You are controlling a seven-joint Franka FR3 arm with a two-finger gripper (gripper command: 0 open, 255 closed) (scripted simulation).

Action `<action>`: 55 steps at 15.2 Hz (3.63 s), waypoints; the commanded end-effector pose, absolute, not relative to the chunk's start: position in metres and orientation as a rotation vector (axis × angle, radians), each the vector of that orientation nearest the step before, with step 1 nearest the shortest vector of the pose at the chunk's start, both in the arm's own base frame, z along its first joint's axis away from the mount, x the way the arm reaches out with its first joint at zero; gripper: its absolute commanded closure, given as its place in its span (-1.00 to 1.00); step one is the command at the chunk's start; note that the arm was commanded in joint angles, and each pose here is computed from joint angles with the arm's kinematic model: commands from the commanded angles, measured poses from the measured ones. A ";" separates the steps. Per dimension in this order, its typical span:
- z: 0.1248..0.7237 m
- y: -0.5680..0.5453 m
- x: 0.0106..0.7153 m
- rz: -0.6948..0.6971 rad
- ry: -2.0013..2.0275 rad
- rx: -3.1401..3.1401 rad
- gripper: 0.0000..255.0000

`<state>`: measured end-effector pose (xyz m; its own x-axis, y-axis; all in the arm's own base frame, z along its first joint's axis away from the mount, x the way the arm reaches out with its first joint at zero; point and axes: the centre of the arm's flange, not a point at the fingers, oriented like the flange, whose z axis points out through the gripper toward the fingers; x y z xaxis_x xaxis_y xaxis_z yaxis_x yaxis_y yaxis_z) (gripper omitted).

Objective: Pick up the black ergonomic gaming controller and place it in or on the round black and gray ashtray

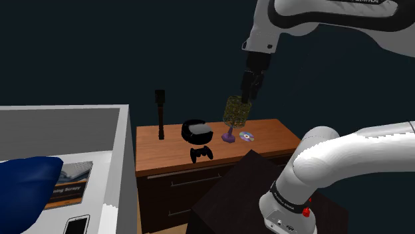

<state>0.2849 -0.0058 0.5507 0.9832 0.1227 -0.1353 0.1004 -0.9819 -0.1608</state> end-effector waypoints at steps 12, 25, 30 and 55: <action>0.419 -0.035 0.339 0.225 -0.254 -2.973 -1.00; 0.264 -0.067 0.406 0.233 -0.356 -2.968 -1.00; 0.204 -0.077 0.432 0.236 -0.395 -2.965 -1.00; 0.091 -0.085 0.458 0.240 -0.444 -2.961 1.00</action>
<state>0.4579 -0.0855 0.0909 0.9439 0.3009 -0.1358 0.2791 -0.9471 -0.1584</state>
